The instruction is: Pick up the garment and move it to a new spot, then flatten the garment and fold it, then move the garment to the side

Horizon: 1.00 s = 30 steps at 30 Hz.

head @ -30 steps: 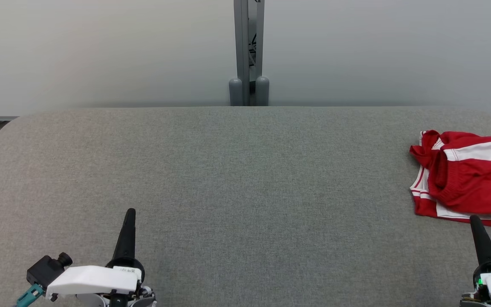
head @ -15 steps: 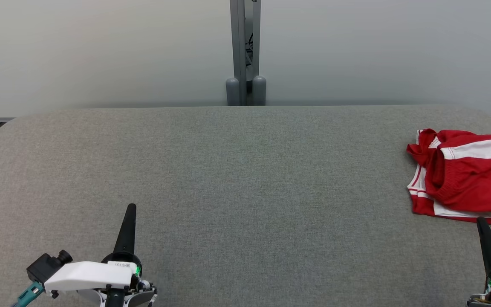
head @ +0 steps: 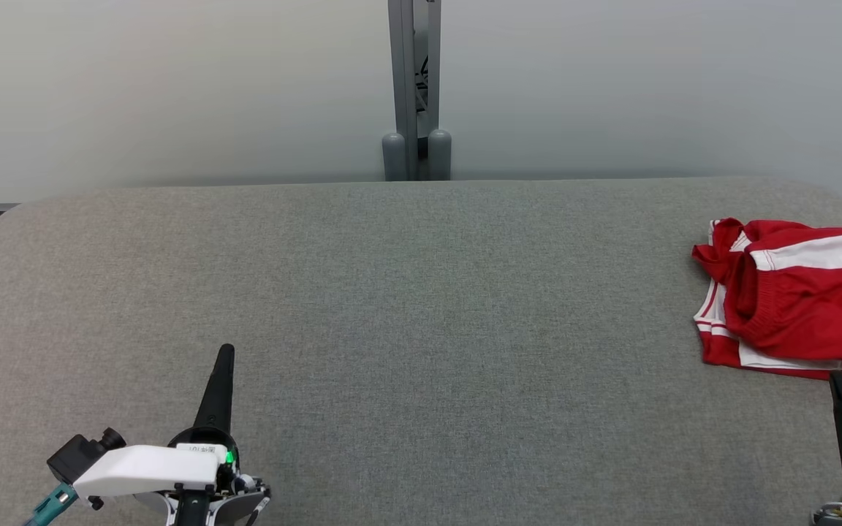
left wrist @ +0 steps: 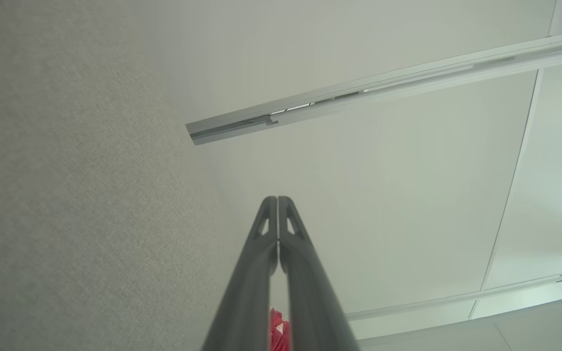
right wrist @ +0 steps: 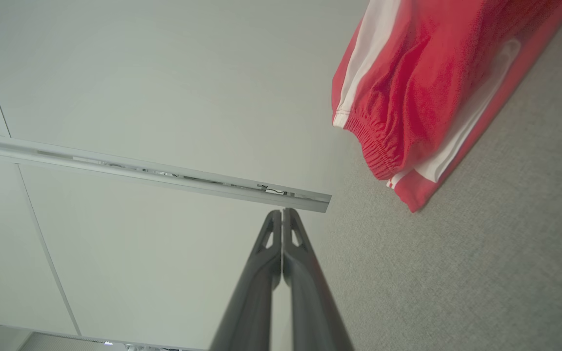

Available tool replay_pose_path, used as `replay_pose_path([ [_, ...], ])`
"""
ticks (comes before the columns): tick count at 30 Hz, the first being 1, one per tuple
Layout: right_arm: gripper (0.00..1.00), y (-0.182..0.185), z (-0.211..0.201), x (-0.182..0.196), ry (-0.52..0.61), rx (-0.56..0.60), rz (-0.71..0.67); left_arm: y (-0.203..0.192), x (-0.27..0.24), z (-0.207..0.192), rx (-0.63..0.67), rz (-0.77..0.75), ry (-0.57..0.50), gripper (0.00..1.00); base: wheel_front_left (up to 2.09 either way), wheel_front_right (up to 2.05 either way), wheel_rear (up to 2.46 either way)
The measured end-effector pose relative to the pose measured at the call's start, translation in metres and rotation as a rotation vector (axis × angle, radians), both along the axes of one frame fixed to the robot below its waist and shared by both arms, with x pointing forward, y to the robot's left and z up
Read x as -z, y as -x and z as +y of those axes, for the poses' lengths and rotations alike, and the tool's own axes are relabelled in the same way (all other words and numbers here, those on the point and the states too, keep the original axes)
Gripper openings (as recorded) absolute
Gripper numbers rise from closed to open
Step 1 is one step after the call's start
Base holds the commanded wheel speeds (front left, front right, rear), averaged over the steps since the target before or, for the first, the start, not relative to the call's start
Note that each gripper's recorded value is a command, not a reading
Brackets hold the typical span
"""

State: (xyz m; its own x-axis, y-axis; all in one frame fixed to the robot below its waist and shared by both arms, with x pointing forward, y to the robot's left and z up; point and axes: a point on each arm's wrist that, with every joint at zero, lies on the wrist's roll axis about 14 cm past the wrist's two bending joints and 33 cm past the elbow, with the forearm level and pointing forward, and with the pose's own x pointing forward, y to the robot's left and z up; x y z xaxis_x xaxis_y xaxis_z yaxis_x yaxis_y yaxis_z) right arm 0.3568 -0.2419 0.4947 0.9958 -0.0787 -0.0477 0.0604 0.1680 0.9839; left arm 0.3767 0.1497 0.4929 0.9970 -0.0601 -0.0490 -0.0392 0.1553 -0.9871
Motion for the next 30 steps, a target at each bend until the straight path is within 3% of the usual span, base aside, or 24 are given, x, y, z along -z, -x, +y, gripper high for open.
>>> replay_pose_path([
  [30, 0.0, 0.006, -0.014, -0.01, -0.175, 0.018, -0.066, -0.008, -0.009, -0.009, 0.03, -0.021, 0.157, 0.0, 0.0, 0.0, 0.0],
])
